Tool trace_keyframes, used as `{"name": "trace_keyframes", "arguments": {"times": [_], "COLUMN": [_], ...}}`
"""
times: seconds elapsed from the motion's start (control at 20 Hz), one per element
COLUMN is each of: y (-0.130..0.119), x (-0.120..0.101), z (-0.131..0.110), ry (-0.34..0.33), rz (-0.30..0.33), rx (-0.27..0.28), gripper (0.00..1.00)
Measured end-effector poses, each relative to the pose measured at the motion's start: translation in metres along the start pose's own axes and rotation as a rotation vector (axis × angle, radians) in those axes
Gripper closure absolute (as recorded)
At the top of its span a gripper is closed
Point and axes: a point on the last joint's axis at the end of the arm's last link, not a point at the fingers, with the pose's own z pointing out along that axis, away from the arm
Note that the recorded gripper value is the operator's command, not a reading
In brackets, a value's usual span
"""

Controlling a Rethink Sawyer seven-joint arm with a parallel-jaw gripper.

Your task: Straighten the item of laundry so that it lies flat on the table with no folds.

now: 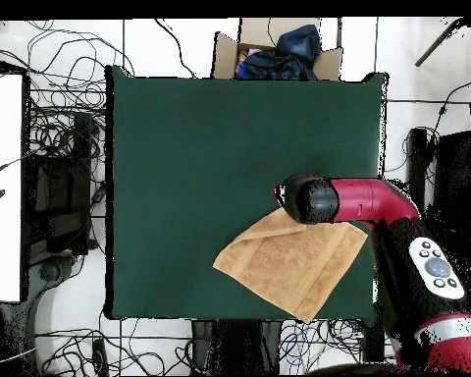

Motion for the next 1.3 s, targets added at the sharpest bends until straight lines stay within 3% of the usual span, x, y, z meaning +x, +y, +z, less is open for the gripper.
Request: {"name": "trace_keyframes", "arguments": {"times": [0.45, 0.85, 1.3], "y": [0.008, -0.003, -0.007], "x": [0.015, 0.027, 0.057], "z": [0.008, 0.01, 0.033], "ry": [0.153, 0.204, 0.264], "rz": [-0.02, -0.054, -0.032], "rx": [0.015, 0.086, 0.071], "gripper": [0.0, 0.0, 0.0]}}
